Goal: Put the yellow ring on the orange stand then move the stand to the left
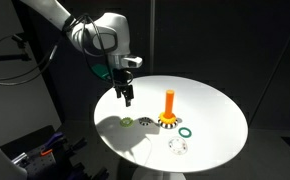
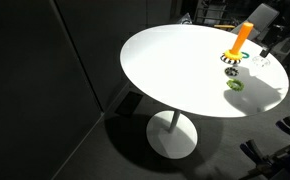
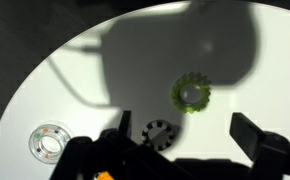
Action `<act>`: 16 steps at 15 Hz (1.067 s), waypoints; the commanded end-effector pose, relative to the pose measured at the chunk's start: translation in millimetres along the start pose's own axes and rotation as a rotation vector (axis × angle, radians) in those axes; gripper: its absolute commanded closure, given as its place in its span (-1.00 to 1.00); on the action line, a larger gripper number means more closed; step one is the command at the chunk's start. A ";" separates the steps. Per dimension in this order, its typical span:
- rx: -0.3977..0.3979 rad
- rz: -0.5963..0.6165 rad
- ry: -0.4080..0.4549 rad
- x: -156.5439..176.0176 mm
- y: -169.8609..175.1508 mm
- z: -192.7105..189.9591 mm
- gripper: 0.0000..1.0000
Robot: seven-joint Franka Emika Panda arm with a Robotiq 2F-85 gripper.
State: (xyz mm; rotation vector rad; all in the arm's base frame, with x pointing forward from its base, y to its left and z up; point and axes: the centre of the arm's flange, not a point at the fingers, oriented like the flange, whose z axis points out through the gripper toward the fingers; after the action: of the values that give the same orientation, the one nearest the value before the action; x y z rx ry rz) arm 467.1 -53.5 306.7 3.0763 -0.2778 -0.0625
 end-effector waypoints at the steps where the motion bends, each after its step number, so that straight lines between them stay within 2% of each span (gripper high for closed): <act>1: -0.025 -0.026 0.027 7.1 -13.7 26.1 -1.00; 9: -0.027 -0.097 0.025 14.6 -38.6 84.9 -1.00; 16: -0.060 -0.177 0.075 22.1 -56.8 115.7 -1.00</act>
State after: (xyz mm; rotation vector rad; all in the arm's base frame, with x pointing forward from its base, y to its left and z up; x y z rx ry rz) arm 482.8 -10.6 197.0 3.0516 -0.0158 -0.0084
